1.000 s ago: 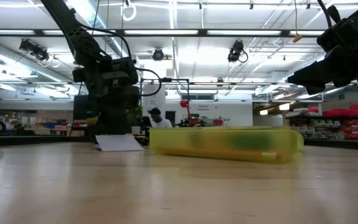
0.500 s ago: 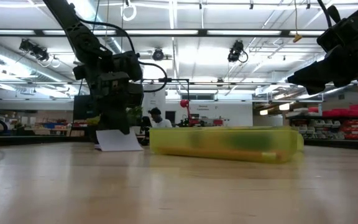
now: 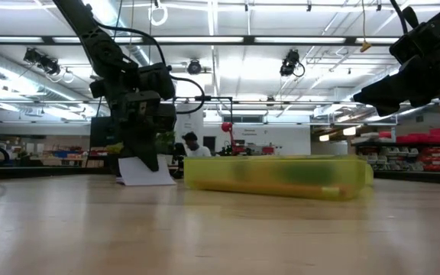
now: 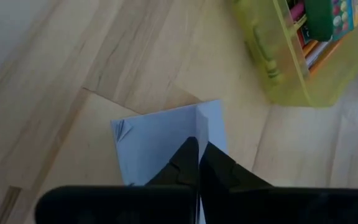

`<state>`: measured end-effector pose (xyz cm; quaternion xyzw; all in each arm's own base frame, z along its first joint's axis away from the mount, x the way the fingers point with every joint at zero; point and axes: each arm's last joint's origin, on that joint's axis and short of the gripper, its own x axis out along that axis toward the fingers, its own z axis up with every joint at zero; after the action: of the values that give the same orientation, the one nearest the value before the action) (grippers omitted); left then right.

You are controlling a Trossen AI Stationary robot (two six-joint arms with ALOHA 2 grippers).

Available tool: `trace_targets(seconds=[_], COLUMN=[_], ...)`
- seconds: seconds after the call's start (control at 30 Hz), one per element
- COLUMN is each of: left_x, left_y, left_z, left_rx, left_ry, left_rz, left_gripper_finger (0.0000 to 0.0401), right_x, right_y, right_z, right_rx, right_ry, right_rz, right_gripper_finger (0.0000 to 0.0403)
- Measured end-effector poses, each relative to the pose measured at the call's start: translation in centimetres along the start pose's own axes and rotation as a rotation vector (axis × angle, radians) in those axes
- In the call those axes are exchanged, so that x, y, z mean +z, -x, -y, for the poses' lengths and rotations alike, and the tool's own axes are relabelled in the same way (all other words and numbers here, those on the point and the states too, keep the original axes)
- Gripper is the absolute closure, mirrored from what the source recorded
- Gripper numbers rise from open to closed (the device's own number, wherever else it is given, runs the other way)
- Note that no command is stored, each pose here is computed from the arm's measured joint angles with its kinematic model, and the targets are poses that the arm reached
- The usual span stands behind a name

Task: Pack school essentials
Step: Put the white sticky notes into the yellow supply box

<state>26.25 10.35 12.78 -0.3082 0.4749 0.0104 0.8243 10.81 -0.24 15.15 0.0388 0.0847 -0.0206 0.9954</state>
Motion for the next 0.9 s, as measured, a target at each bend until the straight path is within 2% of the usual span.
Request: trace_targets(seconds=[0.13,0.23,0.33,0.47,0.73,0.9], left_x=[0.0,0.3,1.2,2.8,6.3,7.5], left_y=[0.0,0.1,0.5,1.3,2.9,3.0], left_z=[0.0,0.2,0.8,1.7,5.2,8.0], left_rx=[-0.003,-0.045,-0.1,-0.112,-0.139,-0.077], left_ry=[-0.003,-0.005,-0.013,-0.046,-0.162,-0.27], left_rz=[0.0,-0.002,0.001,0.002,0.059,0.112], left_gripper_finger=[0.0388,0.0392,0.0397,0.039,0.0394,0.0393], right_x=[0.0,0.0,0.0,0.0,0.0,0.0], right_y=[0.0,0.0,0.0,0.0,0.0,0.0], right_z=[0.0,0.0,0.0,0.0,0.0,0.0], right_rx=[0.0,0.0,0.0,0.0,0.0,0.0], right_ry=[0.0,0.0,0.0,0.0,0.0,0.0], right_rz=[0.0,0.0,0.0,0.0,0.0,0.0], right_gripper_finger=[0.0272,0.0272,0.0272,0.0272,0.0272,0.0272])
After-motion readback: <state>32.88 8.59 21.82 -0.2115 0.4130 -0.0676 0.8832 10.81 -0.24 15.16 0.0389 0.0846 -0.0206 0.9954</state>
